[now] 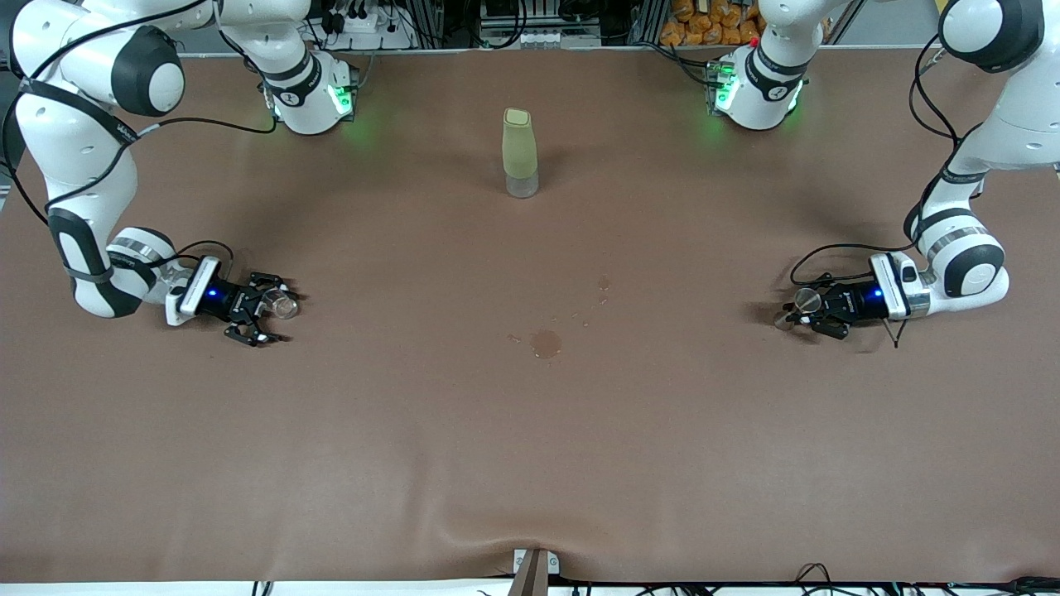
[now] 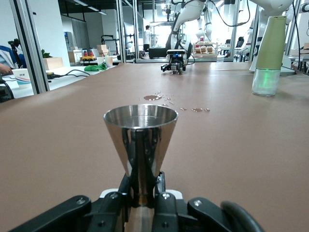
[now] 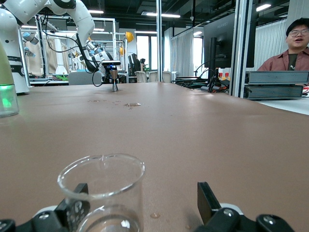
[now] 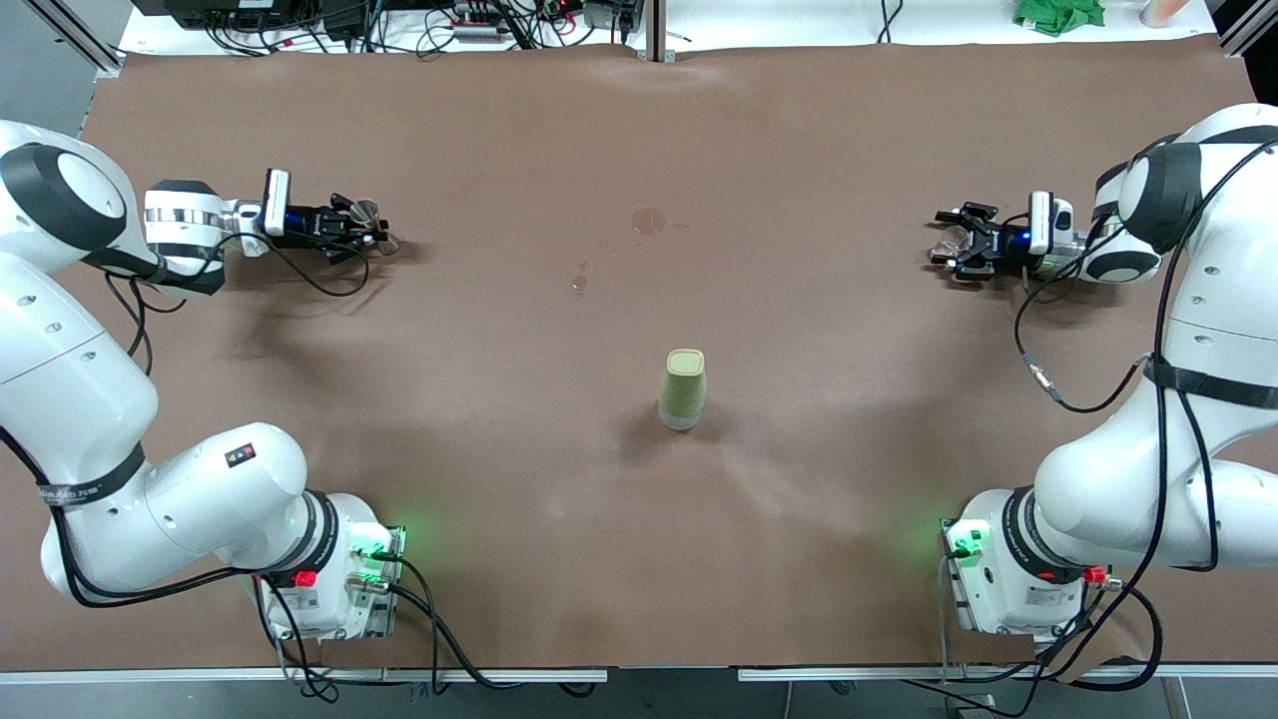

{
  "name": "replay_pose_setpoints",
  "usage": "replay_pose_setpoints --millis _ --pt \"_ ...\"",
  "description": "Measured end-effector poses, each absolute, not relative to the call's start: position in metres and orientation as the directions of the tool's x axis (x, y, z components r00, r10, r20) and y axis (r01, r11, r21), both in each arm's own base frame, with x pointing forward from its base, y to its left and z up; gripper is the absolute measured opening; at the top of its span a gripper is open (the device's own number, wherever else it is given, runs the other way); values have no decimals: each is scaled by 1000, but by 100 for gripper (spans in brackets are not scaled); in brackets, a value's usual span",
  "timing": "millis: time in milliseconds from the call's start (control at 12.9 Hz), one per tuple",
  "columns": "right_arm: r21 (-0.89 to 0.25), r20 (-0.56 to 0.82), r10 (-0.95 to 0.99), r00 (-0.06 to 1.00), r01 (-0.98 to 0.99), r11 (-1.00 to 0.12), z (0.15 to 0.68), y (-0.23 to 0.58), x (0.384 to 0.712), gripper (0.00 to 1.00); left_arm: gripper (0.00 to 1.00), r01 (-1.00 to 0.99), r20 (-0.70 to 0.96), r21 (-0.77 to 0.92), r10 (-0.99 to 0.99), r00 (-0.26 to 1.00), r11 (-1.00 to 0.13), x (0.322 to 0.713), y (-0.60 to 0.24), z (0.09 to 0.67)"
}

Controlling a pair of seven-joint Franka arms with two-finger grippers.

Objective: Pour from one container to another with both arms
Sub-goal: 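Lift the jigger and beaker, bringing both grippers together mid-table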

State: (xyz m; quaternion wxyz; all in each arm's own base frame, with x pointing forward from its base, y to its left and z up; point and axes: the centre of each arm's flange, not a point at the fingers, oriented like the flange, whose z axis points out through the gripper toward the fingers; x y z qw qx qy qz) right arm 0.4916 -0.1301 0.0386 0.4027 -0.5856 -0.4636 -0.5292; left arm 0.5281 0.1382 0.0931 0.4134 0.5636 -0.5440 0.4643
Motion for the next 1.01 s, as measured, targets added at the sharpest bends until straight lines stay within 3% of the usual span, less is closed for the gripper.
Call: replay_pose_setpoints --millis 233,622,856,1011 --pt "19 994 112 9 970 -241 38 -124 493 97 21 -998 978 -58 -200 -50 -34 542 123 105" --pt "17 995 104 7 972 -235 37 -118 495 35 21 -990 982 -60 -171 -82 129 599 3 143" --pt "-12 996 85 32 973 -229 37 -110 497 19 21 -989 987 -33 -151 -54 142 611 -96 151" --pt "-24 997 68 40 976 -218 37 -102 498 18 21 -988 982 -2 -185 -31 156 617 -151 158"
